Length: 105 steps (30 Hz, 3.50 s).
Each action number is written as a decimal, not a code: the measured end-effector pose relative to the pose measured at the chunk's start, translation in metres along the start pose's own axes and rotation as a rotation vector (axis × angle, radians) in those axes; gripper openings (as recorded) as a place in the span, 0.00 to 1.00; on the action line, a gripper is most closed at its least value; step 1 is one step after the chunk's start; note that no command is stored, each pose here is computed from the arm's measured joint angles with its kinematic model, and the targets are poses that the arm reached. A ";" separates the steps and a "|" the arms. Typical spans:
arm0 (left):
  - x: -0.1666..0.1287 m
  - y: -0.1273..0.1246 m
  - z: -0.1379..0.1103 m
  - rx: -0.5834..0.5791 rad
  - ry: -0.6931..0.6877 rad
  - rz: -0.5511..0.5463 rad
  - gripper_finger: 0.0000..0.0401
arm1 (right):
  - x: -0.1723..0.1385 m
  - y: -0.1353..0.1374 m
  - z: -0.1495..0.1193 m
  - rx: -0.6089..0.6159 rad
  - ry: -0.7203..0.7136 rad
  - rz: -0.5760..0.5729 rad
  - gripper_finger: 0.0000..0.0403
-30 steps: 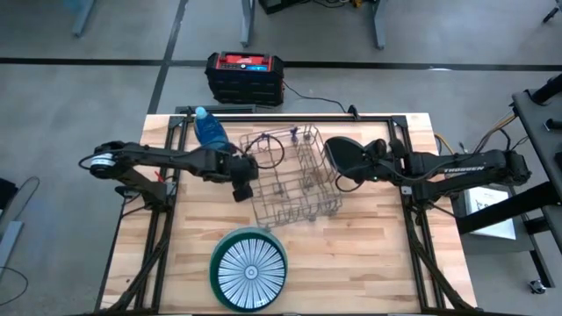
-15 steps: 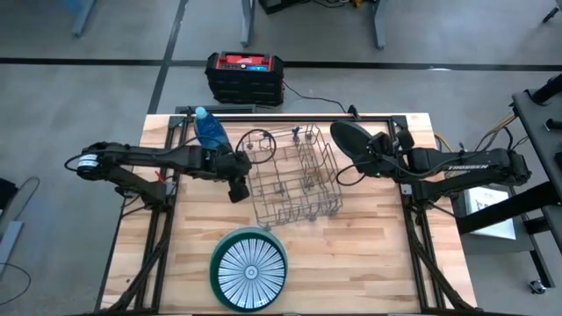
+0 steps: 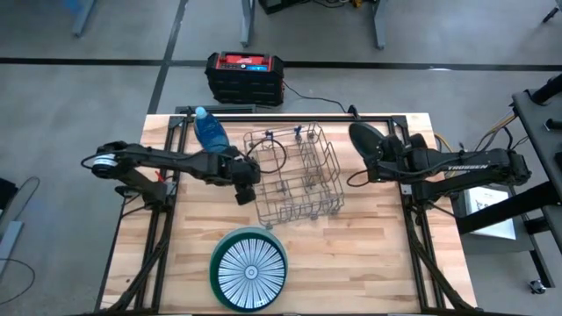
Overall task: Sort dishes
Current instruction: Put the blue plate into the gray dishwasher rack
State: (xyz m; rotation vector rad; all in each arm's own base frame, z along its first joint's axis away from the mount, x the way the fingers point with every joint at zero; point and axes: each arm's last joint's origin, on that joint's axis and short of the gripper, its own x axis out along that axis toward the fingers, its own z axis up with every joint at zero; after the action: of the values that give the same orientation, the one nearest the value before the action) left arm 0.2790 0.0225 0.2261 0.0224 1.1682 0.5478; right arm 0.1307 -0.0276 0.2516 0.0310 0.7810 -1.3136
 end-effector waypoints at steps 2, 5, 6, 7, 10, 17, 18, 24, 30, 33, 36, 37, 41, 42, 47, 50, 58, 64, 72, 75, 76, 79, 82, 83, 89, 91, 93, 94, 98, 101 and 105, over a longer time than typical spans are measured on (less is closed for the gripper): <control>0.002 0.001 0.000 0.006 -0.007 0.055 0.39 | 0.000 -0.001 -0.001 0.004 0.004 -0.007 0.04; 0.003 0.003 0.002 0.007 -0.028 0.128 0.39 | 0.000 -0.001 -0.001 0.007 0.003 -0.007 0.04; 0.003 0.004 0.003 0.012 -0.034 0.139 0.39 | 0.000 -0.001 -0.001 0.008 0.003 -0.007 0.04; 0.003 0.004 0.003 0.017 -0.041 0.147 0.39 | 0.000 -0.001 -0.001 0.008 0.002 -0.007 0.04; 0.004 0.006 0.007 0.028 -0.066 0.151 0.39 | 0.000 -0.001 -0.001 0.008 0.002 -0.006 0.04; 0.009 0.017 0.019 0.063 -0.133 0.163 0.39 | 0.000 -0.001 -0.001 0.007 0.002 -0.006 0.04; 0.010 0.021 0.021 0.068 -0.148 0.169 0.39 | 0.000 -0.001 -0.001 0.006 0.001 -0.006 0.04; 0.019 0.049 0.034 0.080 -0.196 0.226 0.39 | 0.000 -0.001 -0.001 0.004 0.001 -0.005 0.04; 0.013 0.072 0.032 0.053 -0.196 0.243 0.39 | 0.000 -0.001 -0.001 -0.002 0.025 0.011 0.04; -0.002 0.068 0.029 0.065 -0.245 0.099 0.39 | 0.000 0.000 -0.002 -0.006 0.044 0.024 0.04; -0.021 0.056 0.029 0.097 -0.340 -0.194 0.39 | 0.000 0.000 -0.002 -0.006 0.044 0.024 0.04; -0.028 0.050 0.029 0.117 -0.377 -0.303 0.39 | 0.000 0.000 -0.002 -0.006 0.044 0.024 0.04; -0.045 0.014 0.025 0.249 -0.421 -0.515 0.39 | 0.000 0.000 -0.002 -0.005 0.044 0.024 0.04; -0.048 0.004 0.023 0.291 -0.425 -0.533 0.39 | 0.000 0.000 -0.002 -0.005 0.043 0.023 0.04; -0.065 -0.031 0.018 0.386 -0.482 -0.560 0.39 | 0.000 0.000 -0.002 -0.005 0.042 0.023 0.04; -0.076 -0.044 0.017 0.387 -0.541 -0.577 0.39 | 0.000 0.000 -0.002 -0.003 0.041 0.023 0.04; -0.062 -0.083 0.019 0.369 -0.541 -0.596 0.39 | 0.000 0.000 -0.002 -0.003 0.041 0.024 0.04; -0.040 -0.099 0.020 0.342 -0.476 -0.601 0.39 | 0.000 0.000 -0.002 -0.003 0.041 0.025 0.04; -0.023 -0.105 0.020 0.285 -0.408 -0.563 0.39 | 0.000 0.000 -0.002 -0.004 0.042 0.026 0.04; -0.018 -0.104 0.020 0.257 -0.389 -0.513 0.39 | 0.000 0.000 -0.002 -0.004 0.043 0.026 0.04; -0.017 -0.103 0.020 0.254 -0.384 -0.506 0.39 | 0.000 0.000 -0.002 -0.005 0.043 0.026 0.04; -0.015 -0.101 0.021 0.245 -0.380 -0.497 0.39 | 0.000 0.000 -0.002 -0.005 0.043 0.026 0.04; -0.015 -0.098 0.022 0.239 -0.379 -0.477 0.39 | 0.000 0.000 -0.002 -0.004 0.043 0.026 0.04; -0.015 -0.097 0.022 0.238 -0.379 -0.470 0.39 | 0.000 0.000 -0.002 -0.004 0.042 0.026 0.04; -0.011 -0.091 0.017 0.227 -0.318 -0.390 0.39 | 0.000 0.000 -0.002 -0.006 0.043 0.027 0.04; -0.006 -0.089 0.014 0.230 -0.280 -0.358 0.39 | 0.000 0.000 -0.002 -0.006 0.043 0.027 0.04; -0.006 -0.089 0.015 0.222 -0.291 -0.360 0.39 | 0.000 0.000 -0.002 -0.007 0.043 0.027 0.04; -0.007 -0.088 0.016 0.217 -0.299 -0.363 0.39 | 0.000 0.000 -0.002 -0.006 0.043 0.027 0.04; -0.008 -0.090 0.017 0.208 -0.308 -0.384 0.39 | 0.000 0.000 -0.002 -0.005 0.043 0.027 0.04; -0.015 -0.088 0.017 0.195 -0.327 -0.401 0.39 | 0.000 0.002 -0.001 0.006 0.038 0.033 0.04; -0.027 -0.082 0.018 0.179 -0.366 -0.414 0.39 | 0.003 0.007 0.000 0.000 0.004 0.046 0.04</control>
State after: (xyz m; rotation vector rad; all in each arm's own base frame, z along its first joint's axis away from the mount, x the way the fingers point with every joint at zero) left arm 0.3201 -0.0549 0.2328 0.0323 0.8283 0.0651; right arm 0.1368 -0.0277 0.2475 0.0519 0.7797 -1.2702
